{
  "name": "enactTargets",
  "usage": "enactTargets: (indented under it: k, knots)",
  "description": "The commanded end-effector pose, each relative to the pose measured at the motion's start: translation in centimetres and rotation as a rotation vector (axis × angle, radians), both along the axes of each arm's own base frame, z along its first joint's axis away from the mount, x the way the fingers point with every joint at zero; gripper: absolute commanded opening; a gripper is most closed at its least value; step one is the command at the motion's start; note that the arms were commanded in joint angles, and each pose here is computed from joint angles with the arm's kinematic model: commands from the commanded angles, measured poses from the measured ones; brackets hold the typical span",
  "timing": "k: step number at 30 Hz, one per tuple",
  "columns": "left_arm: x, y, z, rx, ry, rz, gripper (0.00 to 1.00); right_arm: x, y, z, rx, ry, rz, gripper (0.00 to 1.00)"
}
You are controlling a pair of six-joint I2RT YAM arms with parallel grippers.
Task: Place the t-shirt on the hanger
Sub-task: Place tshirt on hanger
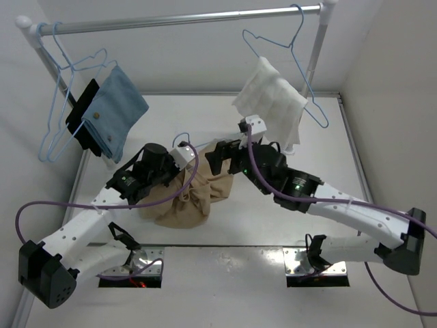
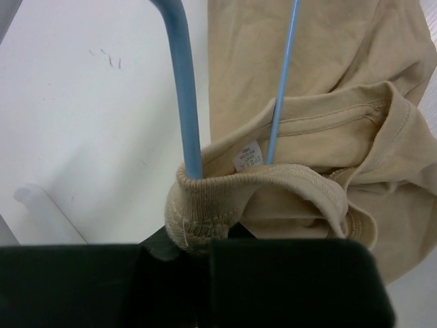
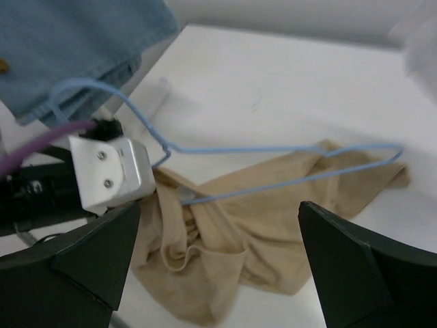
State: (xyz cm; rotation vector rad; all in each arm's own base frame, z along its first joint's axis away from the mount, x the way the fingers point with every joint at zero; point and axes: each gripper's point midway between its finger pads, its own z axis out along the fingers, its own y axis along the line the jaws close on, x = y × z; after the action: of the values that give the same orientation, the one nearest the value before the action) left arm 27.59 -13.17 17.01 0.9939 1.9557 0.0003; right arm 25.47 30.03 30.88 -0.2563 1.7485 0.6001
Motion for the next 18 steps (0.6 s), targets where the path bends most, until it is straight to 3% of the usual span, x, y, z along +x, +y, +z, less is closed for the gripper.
enactTargets:
  k: [1,5,9,18]
  knots:
    - [1.0,-0.6,2.3,-0.063,-0.069,0.02,0.0,-1.1,2.1,-7.3,0.02,0.215,0.017,0.99]
    - [0.8,-0.7,1.9,-0.071,-0.055,0.018,0.0,-1.0,3.7,-11.5,0.113,0.341,-0.025,0.97]
    - [0.8,-0.7,1.8,-0.077,-0.051,0.023,0.0,-0.2,5.1,-14.8,0.073,0.411,-0.069,0.86]
    - [0.6,-0.6,2.6,-0.092,-0.075,0.023,0.0,1.7,6.2,-18.4,0.097,0.487,-0.168,0.84]
